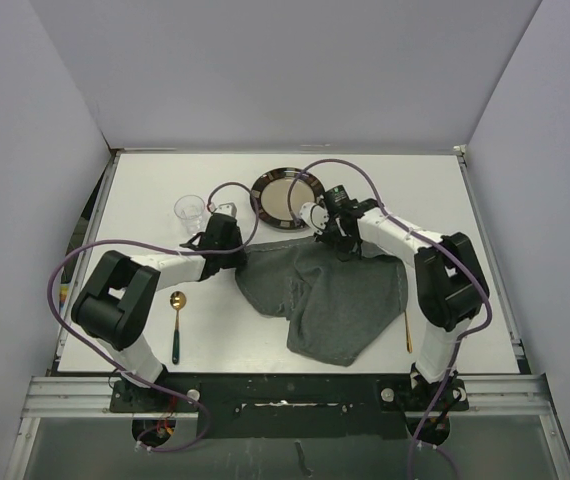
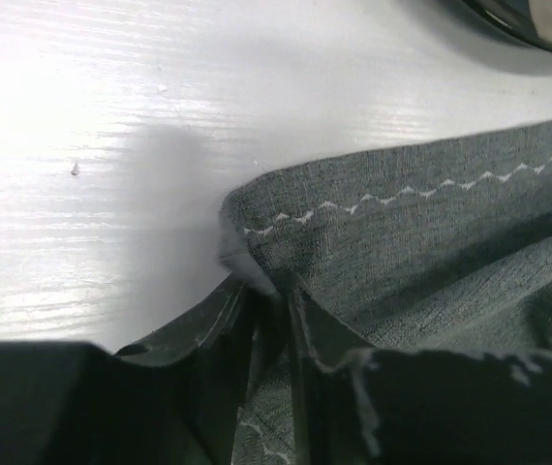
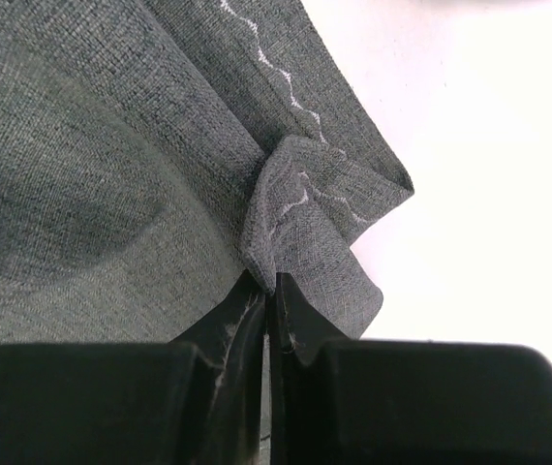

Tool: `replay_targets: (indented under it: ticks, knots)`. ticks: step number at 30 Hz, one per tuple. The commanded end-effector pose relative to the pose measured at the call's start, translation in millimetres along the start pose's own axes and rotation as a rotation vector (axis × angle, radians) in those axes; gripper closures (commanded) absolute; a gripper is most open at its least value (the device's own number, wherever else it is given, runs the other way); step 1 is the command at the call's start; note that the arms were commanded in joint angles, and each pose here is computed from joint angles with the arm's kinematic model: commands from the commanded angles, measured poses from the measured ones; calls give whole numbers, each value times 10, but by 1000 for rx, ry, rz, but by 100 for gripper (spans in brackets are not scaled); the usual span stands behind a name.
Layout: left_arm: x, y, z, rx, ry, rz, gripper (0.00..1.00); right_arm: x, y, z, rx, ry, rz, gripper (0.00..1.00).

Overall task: Set the dinner table for one person
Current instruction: Flatten out the napkin at the center of the board.

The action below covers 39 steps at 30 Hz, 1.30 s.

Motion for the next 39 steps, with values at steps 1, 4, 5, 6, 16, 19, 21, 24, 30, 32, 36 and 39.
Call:
replay_targets:
  ticks: [1,4,5,6,16,19,21,24,30,32,36,39]
  knots:
    - [-259,211,-140,-31,-118,55,91,-191,116,-403,-34,-77,-29,100]
    - [-485,500,-447,-100,-199,114,100,-319,115,-750,-38,-151,-52,100]
    - [-555,607,-574,-127,-224,135,100,-366,119,-888,-42,-177,-55,100]
    - [-625,734,-716,-160,-245,154,100,-405,116,-1018,-45,-200,-58,100]
    - [-1060,1684,-2082,-447,-396,274,100,-857,3,-2297,-84,-573,-12,100]
    - [-1038,1783,-2056,-467,-384,301,100,-1008,-101,-2356,-63,-692,-27,100]
    - [-1034,1872,-1990,-477,-388,303,100,-1155,-135,-2438,-42,-806,-79,100]
    - [-1030,2070,-1917,-518,-398,283,100,-1401,-96,-2692,-54,-975,-104,100]
    - [-1038,2533,-1915,-633,-396,281,100,-1932,22,-3408,-139,-1271,-33,100]
    - [-1077,2704,-2008,-680,-413,282,100,-2023,65,-3616,-163,-1339,-27,100]
    - [-1196,2966,-2335,-770,-447,307,100,-2091,96,-3973,-183,-1414,-12,100]
    - [-1275,3075,-2685,-838,-487,323,100,-2034,36,-4144,-183,-1417,8,100]
Point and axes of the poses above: each gripper's point midway between its finger pads, its own z axis out along the fingers, its own x axis along the line the jaws close on, y = z × x, the point moved 2 cm from there along -z, back along the fingers, and after that the axes turned 12 degrees about -z, right-handed, at the moved point
